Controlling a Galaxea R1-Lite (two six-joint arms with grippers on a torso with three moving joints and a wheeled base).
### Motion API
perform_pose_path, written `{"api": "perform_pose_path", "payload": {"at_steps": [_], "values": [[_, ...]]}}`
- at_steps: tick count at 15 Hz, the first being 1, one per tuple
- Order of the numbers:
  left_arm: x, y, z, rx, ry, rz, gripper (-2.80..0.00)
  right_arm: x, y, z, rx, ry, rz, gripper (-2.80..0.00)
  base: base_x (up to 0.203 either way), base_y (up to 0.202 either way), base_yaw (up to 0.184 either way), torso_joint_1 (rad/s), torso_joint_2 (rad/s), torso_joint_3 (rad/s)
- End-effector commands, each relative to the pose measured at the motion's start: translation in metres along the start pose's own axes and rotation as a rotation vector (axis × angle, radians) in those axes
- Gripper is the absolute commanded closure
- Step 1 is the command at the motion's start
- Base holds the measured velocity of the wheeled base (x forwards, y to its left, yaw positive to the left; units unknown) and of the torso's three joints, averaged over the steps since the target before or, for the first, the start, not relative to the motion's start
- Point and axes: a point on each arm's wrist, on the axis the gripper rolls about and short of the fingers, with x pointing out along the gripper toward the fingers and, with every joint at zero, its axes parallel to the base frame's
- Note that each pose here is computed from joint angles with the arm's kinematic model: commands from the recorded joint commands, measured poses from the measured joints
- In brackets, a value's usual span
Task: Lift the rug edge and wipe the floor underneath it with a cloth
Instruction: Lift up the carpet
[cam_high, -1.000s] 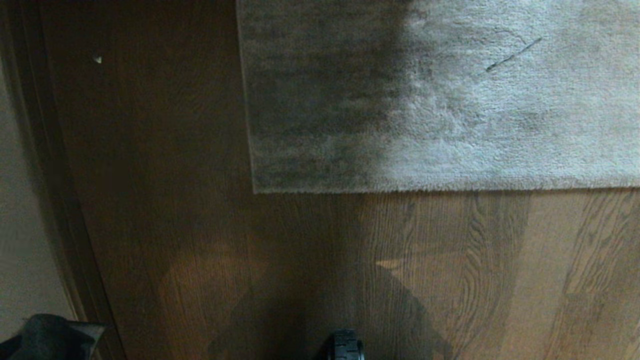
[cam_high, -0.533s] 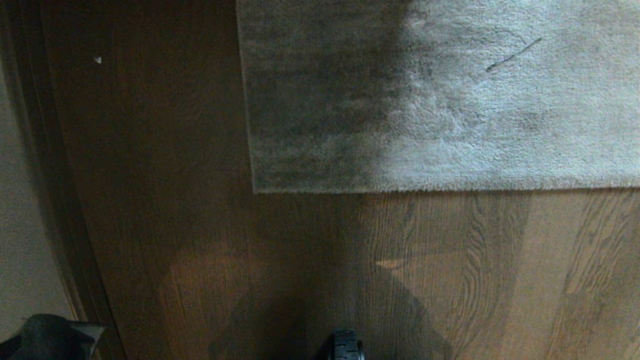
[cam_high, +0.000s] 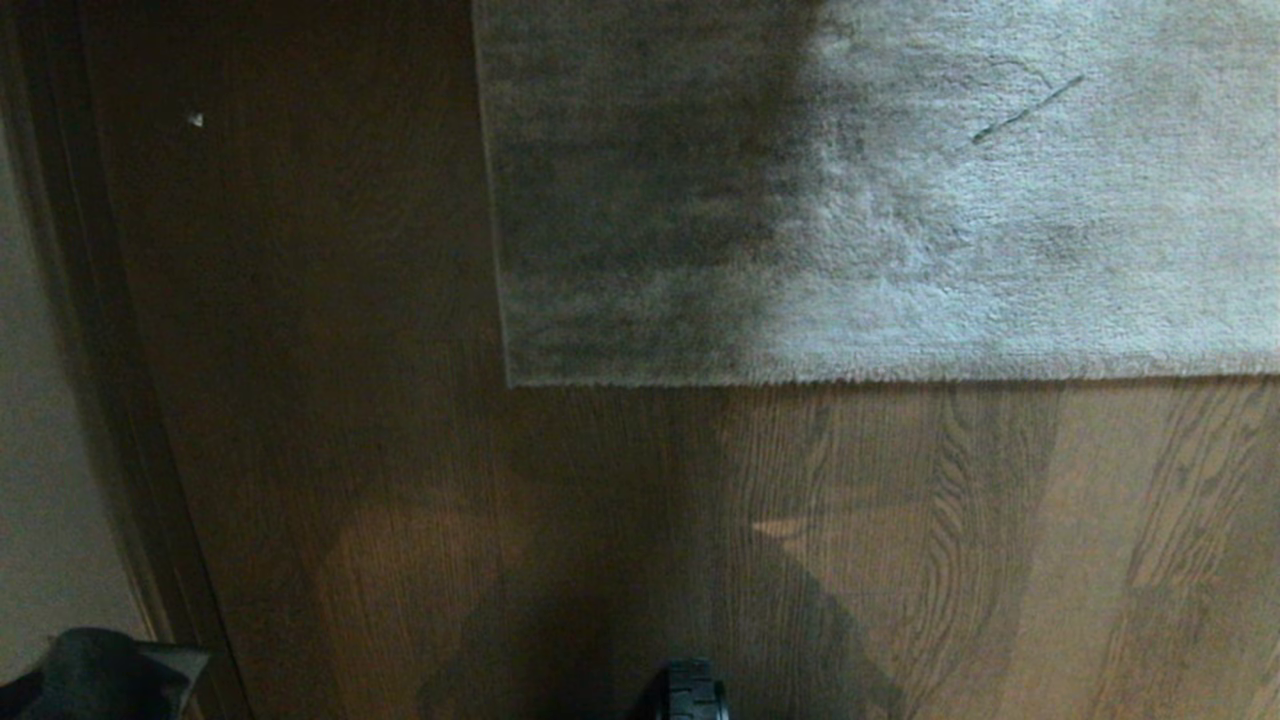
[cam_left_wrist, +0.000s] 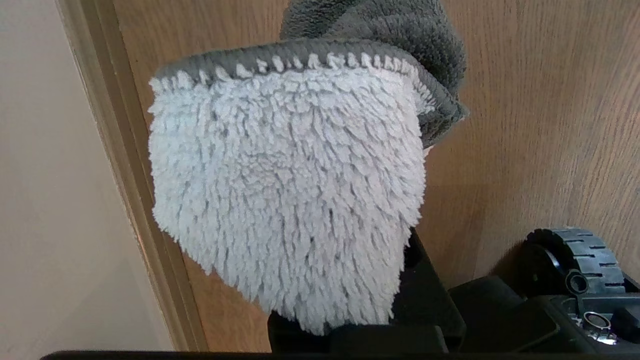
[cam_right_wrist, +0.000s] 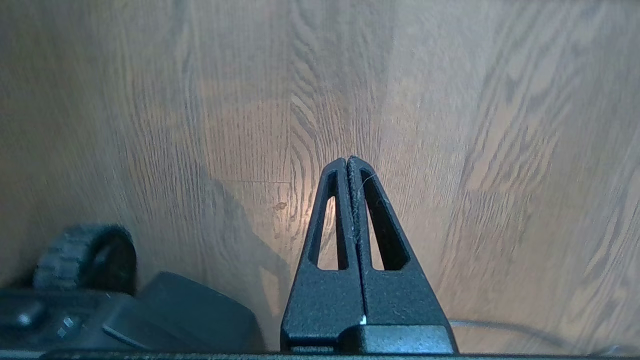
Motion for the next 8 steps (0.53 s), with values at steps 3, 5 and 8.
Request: {"api": "perform_pose_path", "payload": {"at_steps": [3,5,8], "values": [[0.000,0.000,0.000,0.000,-0.001,0.000,0.00,0.001,0.001,0.017,-0.021,-0.004,0.086,0.00,0.000,0.000,0.000,0.000,0.00,0.000],[0.000,0.000,0.000,0.000,-0.001,0.000,0.00,0.010,0.002,0.038,-0.008,0.039,0.197,0.00,0.000,0.000,0.000,0.000,0.00,0.000],[0.000,0.000,0.000,0.000,-0.001,0.000,0.00,0.034,0.004,0.069,0.017,0.100,0.401,0.00,0.000,0.000,0.000,0.000,0.00,0.000]]}}
